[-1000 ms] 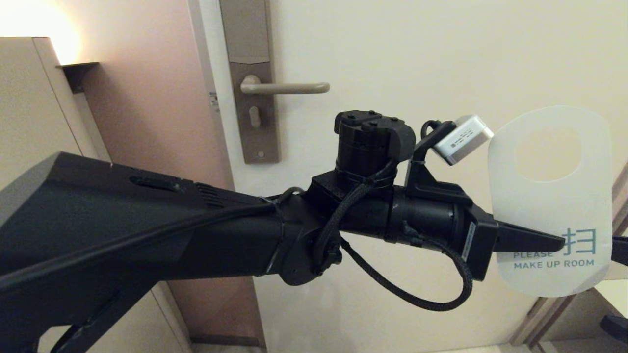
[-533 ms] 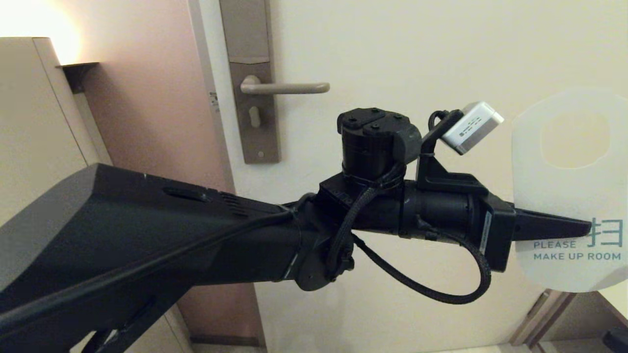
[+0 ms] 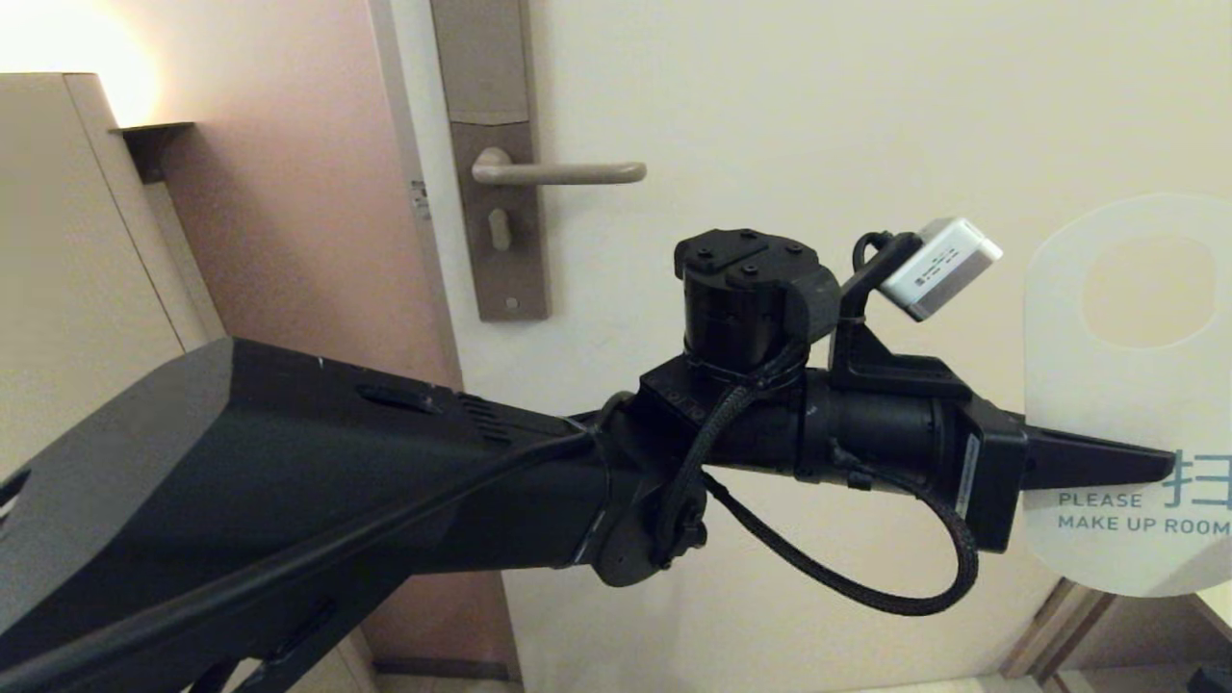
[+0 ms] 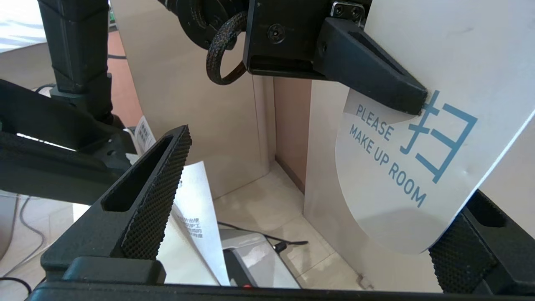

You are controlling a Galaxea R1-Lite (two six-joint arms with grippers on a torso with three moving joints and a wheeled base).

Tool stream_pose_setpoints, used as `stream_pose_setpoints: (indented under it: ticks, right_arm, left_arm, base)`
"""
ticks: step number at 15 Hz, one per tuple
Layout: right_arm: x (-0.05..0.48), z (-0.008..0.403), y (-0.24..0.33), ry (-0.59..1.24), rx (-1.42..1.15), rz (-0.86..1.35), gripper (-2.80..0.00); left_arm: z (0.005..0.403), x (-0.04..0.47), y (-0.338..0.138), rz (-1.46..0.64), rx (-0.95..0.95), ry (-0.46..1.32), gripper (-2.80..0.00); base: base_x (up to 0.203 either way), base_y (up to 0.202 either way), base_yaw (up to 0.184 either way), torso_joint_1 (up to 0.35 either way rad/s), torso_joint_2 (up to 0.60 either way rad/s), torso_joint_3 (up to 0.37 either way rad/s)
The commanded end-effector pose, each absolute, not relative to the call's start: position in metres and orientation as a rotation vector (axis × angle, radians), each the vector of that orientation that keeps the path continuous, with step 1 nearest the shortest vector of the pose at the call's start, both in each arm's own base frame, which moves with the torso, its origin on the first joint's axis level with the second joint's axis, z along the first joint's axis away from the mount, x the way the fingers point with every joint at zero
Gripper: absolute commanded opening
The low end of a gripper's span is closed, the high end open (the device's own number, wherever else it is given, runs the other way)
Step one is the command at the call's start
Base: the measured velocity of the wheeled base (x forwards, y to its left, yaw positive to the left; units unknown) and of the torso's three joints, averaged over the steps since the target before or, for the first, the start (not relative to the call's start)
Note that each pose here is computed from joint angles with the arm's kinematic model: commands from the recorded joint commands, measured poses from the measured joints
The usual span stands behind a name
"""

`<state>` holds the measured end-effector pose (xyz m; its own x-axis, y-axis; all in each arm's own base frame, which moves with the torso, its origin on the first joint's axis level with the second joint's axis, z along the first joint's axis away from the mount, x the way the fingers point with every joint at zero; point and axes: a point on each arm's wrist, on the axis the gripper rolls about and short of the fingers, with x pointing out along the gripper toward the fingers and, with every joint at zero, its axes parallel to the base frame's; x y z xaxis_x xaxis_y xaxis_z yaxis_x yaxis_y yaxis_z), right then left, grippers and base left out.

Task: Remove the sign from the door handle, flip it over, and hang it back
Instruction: Hand it to the other hand

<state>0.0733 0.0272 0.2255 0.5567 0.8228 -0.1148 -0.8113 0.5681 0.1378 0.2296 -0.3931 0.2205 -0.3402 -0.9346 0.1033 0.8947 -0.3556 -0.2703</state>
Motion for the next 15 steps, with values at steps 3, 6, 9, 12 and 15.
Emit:
stream_pose_setpoints:
  ticks: [3,6,9,12,15]
  right_arm:
    - [0.070,0.224,0.027,0.169,0.071,0.969,0.00]
    - [0.068,0.224,0.026,0.165,0.071,0.969,0.00]
    - [0.062,0.224,0.026,0.180,0.123,0.959,0.00]
    - [0.059,0.221,0.025,0.180,0.126,0.959,0.00]
    - [0.059,0.220,0.025,0.184,0.127,0.958,0.00]
  left_arm:
    - [0.220,0.225,-0.396,-1.929,-0.284,0.196,-2.80]
    - [0.221,0.220,-0.399,-1.908,-0.291,0.188,-2.80]
    - [0.222,0.212,-0.403,-1.880,-0.303,0.182,-2.80]
    - [0.224,0.209,-0.404,-1.888,-0.305,0.181,-2.80]
    - [0.224,0.209,-0.404,-1.888,-0.305,0.180,-2.80]
  base:
    - [0.000,0.000,0.000,0.000,0.00,0.000]
    - [0.000,0.000,0.000,0.000,0.00,0.000]
    - [0.000,0.000,0.000,0.000,0.00,0.000]
    - [0.000,0.000,0.000,0.000,0.00,0.000]
    - [0.000,0.000,0.000,0.000,0.00,0.000]
